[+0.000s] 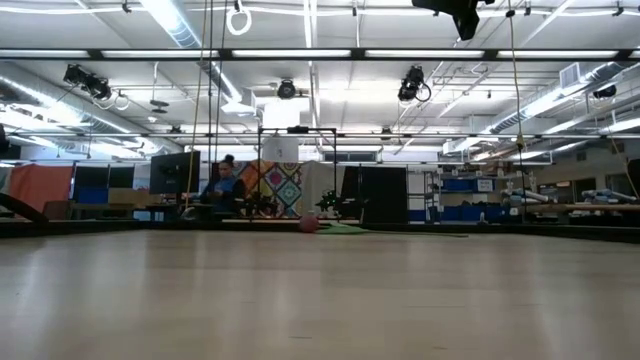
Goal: Sort flowers into vase by color
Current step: Put the bottom red flower into the transparent vase
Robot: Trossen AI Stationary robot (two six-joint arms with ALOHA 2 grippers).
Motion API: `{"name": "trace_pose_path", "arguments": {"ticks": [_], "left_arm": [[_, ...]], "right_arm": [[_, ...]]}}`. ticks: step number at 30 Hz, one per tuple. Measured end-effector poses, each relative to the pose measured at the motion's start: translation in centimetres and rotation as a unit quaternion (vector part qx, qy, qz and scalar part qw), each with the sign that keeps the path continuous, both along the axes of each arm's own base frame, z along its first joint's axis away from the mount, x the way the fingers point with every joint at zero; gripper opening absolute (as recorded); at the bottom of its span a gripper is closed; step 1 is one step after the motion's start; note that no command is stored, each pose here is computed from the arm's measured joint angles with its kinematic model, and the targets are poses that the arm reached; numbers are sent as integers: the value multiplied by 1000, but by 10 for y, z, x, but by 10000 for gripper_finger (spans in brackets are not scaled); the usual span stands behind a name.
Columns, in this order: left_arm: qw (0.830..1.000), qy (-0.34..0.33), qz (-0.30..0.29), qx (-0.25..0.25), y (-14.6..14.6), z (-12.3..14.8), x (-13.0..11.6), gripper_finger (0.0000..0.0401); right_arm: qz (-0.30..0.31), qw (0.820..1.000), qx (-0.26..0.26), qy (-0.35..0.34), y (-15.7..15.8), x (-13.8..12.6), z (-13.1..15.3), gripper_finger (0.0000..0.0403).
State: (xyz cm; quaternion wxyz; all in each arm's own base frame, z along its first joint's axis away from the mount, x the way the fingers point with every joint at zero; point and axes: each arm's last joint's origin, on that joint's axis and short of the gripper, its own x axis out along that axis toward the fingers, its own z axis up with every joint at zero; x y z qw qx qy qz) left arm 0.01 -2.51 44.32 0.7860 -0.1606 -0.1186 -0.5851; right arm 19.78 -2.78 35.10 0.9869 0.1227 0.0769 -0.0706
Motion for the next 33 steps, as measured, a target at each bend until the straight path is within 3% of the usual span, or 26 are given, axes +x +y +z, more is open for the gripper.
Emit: {"name": "trace_pose_path", "arguments": {"ticks": [5,9,12,18,26,33], "left_arm": [[998,-56,-6,28,0,8,-16,2],[994,-92,-41,44,2,-7,-30,3],[994,-87,-58,22,5,-22,-30,3],[994,-84,-58,-49,2,-62,-2,3],[989,-48,-133,-54,-15,-133,33,3],[987,-120,-78,-76,-23,-152,41,3]], "right_arm": [[0,1000,0,0,0,0,0,132],[0,1000,0,0,0,0,0,132],[0,1000,0,0,0,0,0,132],[0,1000,0,0,0,0,0,132],[0,1000,0,0,0,0,0,132],[0,1000,0,0,0,0,0,132]]}}
